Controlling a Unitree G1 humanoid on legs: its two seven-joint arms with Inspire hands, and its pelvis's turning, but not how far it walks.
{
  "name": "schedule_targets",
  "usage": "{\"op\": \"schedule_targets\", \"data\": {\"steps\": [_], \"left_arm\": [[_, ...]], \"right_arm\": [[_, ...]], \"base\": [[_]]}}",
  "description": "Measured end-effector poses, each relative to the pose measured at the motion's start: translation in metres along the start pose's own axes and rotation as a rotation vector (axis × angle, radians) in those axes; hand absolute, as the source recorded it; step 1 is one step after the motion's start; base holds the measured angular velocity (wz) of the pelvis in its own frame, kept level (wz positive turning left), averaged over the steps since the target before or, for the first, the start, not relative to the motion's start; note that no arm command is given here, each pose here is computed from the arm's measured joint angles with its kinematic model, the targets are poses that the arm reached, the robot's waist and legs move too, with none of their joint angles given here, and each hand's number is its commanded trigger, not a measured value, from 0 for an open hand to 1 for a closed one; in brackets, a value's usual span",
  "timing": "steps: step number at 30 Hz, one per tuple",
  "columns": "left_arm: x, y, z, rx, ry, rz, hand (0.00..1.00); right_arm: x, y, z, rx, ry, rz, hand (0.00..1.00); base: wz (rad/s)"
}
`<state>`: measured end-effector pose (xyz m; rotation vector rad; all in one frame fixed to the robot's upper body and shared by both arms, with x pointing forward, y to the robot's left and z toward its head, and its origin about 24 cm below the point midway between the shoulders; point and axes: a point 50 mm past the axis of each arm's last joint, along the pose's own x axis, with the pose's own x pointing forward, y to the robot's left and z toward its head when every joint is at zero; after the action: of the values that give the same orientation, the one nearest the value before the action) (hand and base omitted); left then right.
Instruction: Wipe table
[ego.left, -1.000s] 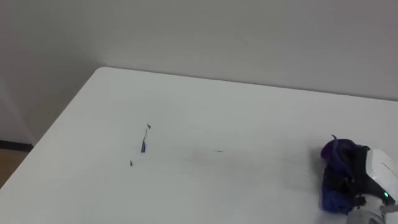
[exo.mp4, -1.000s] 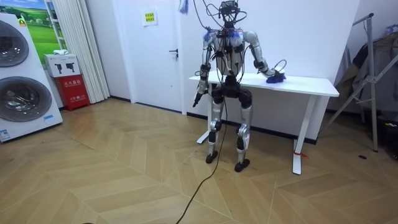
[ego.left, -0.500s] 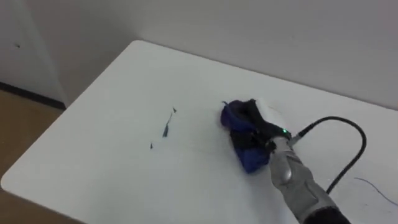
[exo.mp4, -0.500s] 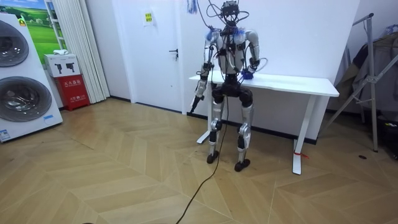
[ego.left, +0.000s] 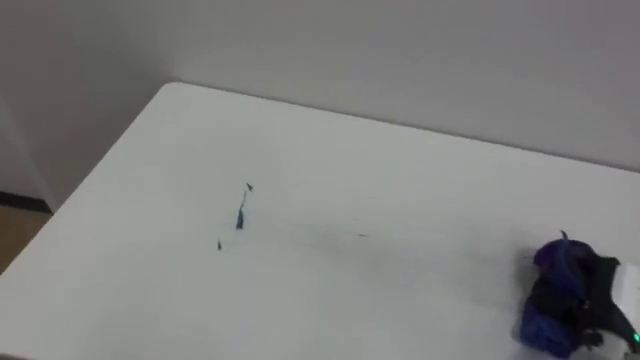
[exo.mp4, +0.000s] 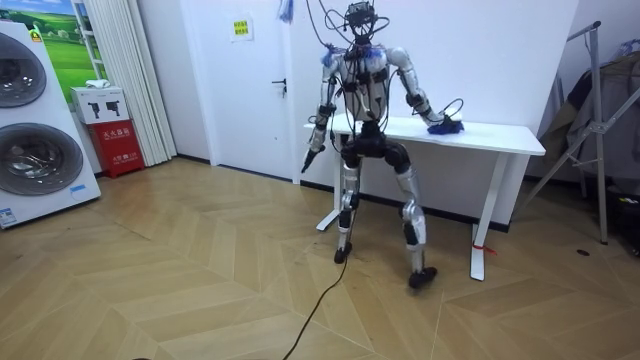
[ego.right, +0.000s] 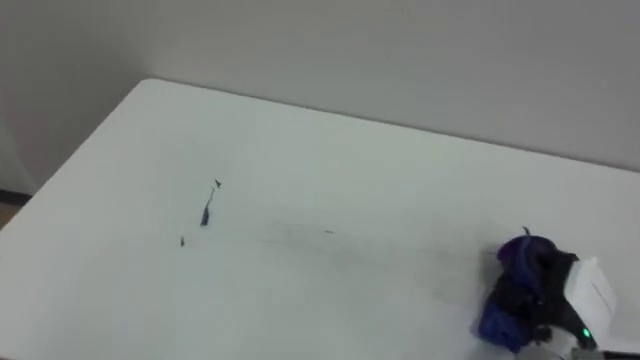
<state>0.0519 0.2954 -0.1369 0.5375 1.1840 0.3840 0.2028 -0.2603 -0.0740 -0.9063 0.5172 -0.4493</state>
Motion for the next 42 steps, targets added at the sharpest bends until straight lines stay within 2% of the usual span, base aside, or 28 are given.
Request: {"op": "schedule_targets", "data": {"steps": [2, 4, 5, 6, 7, 10, 12, 13, 15, 18, 22, 24, 29, 31, 33, 37, 38, 40, 42], "left_arm": [[0.002, -0.005, 0.014, 0.003, -0.037, -0.025, 0.00], [0.003, -0.011, 0.028, -0.008, -0.072, -0.061, 0.00], [0.003, -0.013, 0.030, -0.005, -0.078, -0.071, 0.00], [-0.002, -0.022, 0.027, -0.028, -0.078, -0.097, 0.00], [-0.003, -0.024, 0.026, -0.027, -0.084, -0.105, 0.00], [-0.014, -0.026, -0.014, -0.005, 0.007, -0.134, 0.00], [-0.020, -0.017, -0.045, -0.038, 0.105, -0.115, 0.00], [-0.022, -0.013, -0.052, -0.052, 0.126, -0.102, 0.00], [-0.030, 0.001, -0.082, -0.106, 0.217, -0.042, 0.00], [-0.035, 0.014, -0.098, -0.156, 0.267, 0.012, 0.00], [-0.029, 0.012, -0.084, -0.174, 0.216, 0.014, 0.00], [-0.023, 0.010, -0.065, -0.173, 0.158, 0.013, 0.00], [-0.012, -0.009, -0.019, -0.153, 0.039, -0.037, 0.00], [-0.009, -0.013, -0.011, -0.162, 0.024, -0.054, 0.00], [-0.009, -0.018, -0.008, -0.164, 0.022, -0.071, 0.00], [-0.013, -0.017, -0.025, -0.152, 0.075, -0.071, 0.00], [-0.014, -0.017, -0.028, -0.150, 0.088, -0.071, 0.00], [-0.022, -0.017, -0.054, -0.129, 0.165, -0.074, 0.00], [-0.028, -0.015, -0.069, -0.127, 0.202, -0.072, 0.00]], "right_arm": [[0.009, 0.010, 0.042, -0.048, -0.119, 0.061, 1.00], [0.020, 0.012, 0.100, -0.094, -0.310, 0.123, 1.00], [0.021, 0.011, 0.110, -0.102, -0.352, 0.132, 1.00], [0.021, 0.008, 0.118, -0.105, -0.402, 0.133, 1.00], [0.019, 0.008, 0.118, -0.101, -0.415, 0.136, 1.00], [0.020, 0.001, 0.105, -0.116, -0.424, 0.133, 1.00], [0.025, -0.014, 0.067, -0.118, -0.349, 0.098, 1.00], [0.026, -0.020, 0.056, -0.118, -0.320, 0.079, 1.00], [0.026, -0.043, 0.013, -0.123, -0.226, -0.003, 1.00], [0.022, -0.065, -0.023, -0.112, -0.124, -0.074, 1.00], [0.017, -0.069, -0.041, -0.132, -0.066, -0.086, 1.00], [0.018, -0.065, -0.037, -0.136, -0.054, -0.077, 1.00], [0.029, -0.057, -0.003, -0.202, -0.098, -0.028, 1.00], [0.030, -0.046, 0.027, -0.264, -0.194, 0.030, 1.00], [0.025, -0.035, 0.071, -0.336, -0.378, 0.076, 1.00], [0.022, -0.025, 0.093, -0.329, -0.456, 0.116, 1.00], [0.023, -0.024, 0.092, -0.331, -0.451, 0.117, 1.00], [0.022, -0.023, 0.082, -0.333, -0.437, 0.121, 1.00], [0.018, -0.020, 0.070, -0.311, -0.430, 0.120, 1.00]], "base": [[-0.33], [-0.19], [0.15], [0.36], [0.63], [0.78], [1.10], [0.52], [0.04], [-0.15], [0.06], [0.06], [-0.32], [-0.47], [-0.20], [0.03], [0.17], [0.23], [0.44]]}}
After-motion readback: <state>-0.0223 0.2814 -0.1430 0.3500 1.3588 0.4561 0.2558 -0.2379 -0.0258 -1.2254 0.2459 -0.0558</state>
